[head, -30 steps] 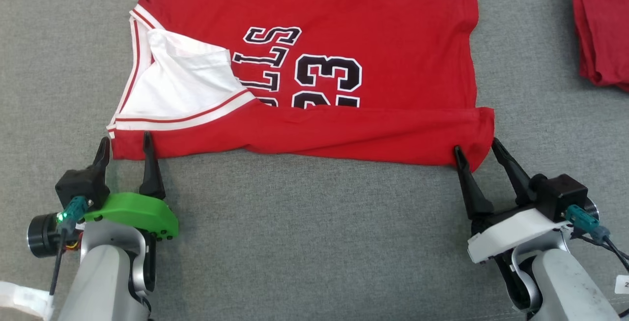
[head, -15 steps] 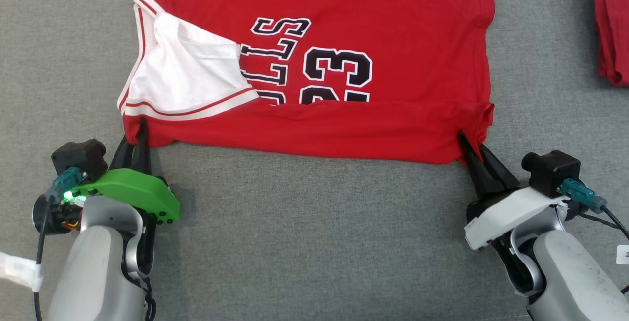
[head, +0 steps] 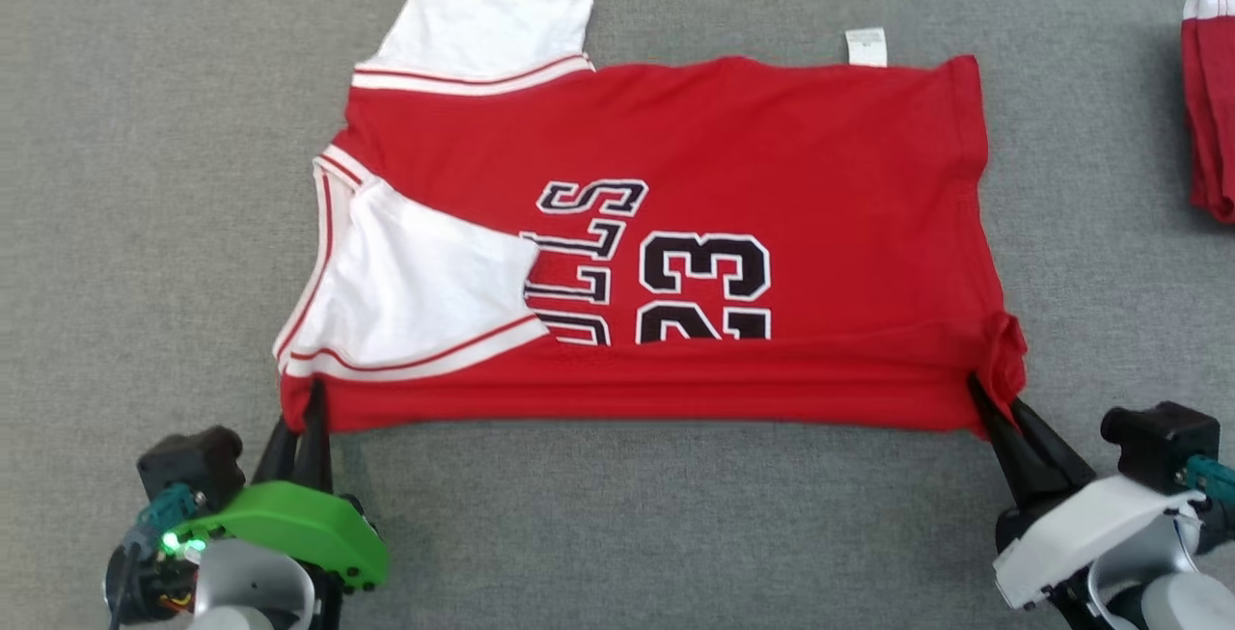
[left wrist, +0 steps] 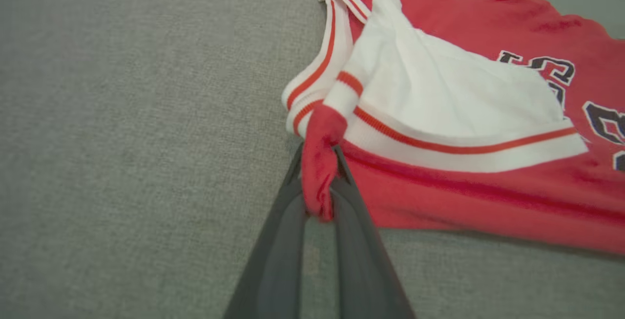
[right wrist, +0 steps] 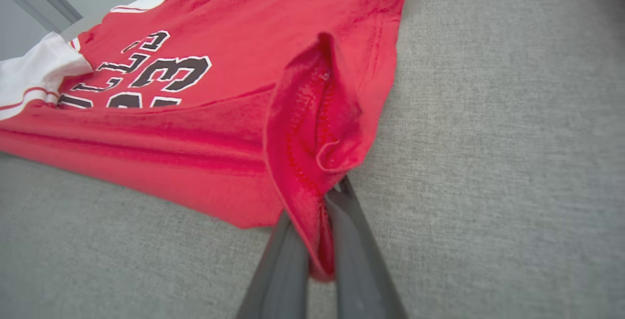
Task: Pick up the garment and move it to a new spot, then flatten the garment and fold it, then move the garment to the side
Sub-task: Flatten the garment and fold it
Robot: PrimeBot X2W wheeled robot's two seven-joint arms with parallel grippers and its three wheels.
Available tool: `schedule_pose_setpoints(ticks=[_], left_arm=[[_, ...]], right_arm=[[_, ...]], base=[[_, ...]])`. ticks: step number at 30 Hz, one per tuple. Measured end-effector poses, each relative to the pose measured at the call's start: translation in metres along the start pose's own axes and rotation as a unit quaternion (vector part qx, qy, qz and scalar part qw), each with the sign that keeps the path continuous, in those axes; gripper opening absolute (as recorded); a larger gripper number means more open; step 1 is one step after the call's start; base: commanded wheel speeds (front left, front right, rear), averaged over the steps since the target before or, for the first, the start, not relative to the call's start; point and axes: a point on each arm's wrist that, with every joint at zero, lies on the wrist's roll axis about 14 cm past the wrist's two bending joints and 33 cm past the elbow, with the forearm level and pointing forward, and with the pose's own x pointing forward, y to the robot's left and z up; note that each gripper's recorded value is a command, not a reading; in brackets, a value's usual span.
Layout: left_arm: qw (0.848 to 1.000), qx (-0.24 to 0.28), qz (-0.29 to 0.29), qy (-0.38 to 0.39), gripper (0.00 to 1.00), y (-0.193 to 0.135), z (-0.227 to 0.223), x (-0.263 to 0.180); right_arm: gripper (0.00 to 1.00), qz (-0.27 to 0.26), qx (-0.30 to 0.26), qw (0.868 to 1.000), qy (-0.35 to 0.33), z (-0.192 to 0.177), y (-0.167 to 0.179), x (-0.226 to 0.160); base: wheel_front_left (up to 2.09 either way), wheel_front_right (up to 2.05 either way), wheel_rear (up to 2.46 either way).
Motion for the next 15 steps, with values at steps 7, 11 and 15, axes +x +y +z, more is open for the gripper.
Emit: schedule_pose_setpoints(ticks=[7, 11, 15], left_arm=[[1.000, -0.025, 0.004, 0.012, 0.34, -0.006, -0.015, -0.031], [1.000, -0.020, 0.001, 0.009, 1.00, -0.011, -0.018, -0.034], [0.999, 0.010, 0.002, -0.052, 1.00, -0.015, 0.008, -0.032]], right_arm=[[0.36, -0.010, 0.020, 1.000, 0.017, -0.013, 0.005, -0.023], [1.00, -0.018, 0.014, 1.000, -0.006, -0.004, 0.002, -0.025], [1.00, -0.031, -0.025, 0.996, -0.083, 0.033, -0.006, -0.024]], base=[[0.00, 0.00, 0.00], [0.00, 0.00, 0.00], [0.00, 0.00, 0.00]])
